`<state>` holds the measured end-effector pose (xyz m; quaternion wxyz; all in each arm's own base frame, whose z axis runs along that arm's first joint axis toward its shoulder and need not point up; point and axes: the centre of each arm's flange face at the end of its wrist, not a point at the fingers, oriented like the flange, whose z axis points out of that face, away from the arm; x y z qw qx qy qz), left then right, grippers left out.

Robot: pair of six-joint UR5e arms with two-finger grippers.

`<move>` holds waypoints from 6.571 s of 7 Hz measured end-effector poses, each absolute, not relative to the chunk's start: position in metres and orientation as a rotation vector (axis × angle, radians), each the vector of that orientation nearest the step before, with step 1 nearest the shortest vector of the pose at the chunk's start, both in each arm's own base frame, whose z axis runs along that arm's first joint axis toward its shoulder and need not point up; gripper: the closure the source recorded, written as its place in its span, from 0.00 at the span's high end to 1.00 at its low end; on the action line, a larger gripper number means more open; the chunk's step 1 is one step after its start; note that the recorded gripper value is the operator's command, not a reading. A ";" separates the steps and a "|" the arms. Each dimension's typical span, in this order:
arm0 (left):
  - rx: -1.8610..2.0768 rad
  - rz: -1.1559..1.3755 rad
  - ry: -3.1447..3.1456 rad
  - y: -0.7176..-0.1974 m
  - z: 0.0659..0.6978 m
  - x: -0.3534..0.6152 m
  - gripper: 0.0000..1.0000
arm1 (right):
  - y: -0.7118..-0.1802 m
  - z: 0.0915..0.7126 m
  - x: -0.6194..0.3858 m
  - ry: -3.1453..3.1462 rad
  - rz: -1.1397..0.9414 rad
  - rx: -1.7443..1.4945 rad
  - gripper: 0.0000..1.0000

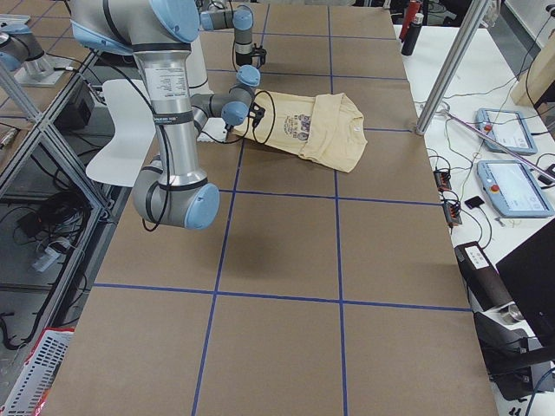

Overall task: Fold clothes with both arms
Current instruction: 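Lift the hem with both grippers and fold it toward the collar, then lay the hem down near the collar and open both grippers, then move the right gripper down to the folded shirt's side edge, then grasp the side edge of the folded shirt with the right gripper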

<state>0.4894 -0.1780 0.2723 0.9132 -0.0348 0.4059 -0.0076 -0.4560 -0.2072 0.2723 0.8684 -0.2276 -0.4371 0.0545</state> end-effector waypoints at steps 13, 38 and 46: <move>0.271 -0.165 0.972 -0.518 0.225 0.383 0.00 | -0.561 0.257 -0.365 -1.006 0.507 -0.059 0.00; 0.408 -0.176 1.083 -0.576 0.286 0.414 0.99 | -0.543 0.337 -0.440 -1.019 0.403 -0.051 1.00; 0.424 -0.168 1.103 -0.566 0.275 0.411 0.99 | -0.439 0.349 -0.494 -0.951 0.457 -0.152 0.95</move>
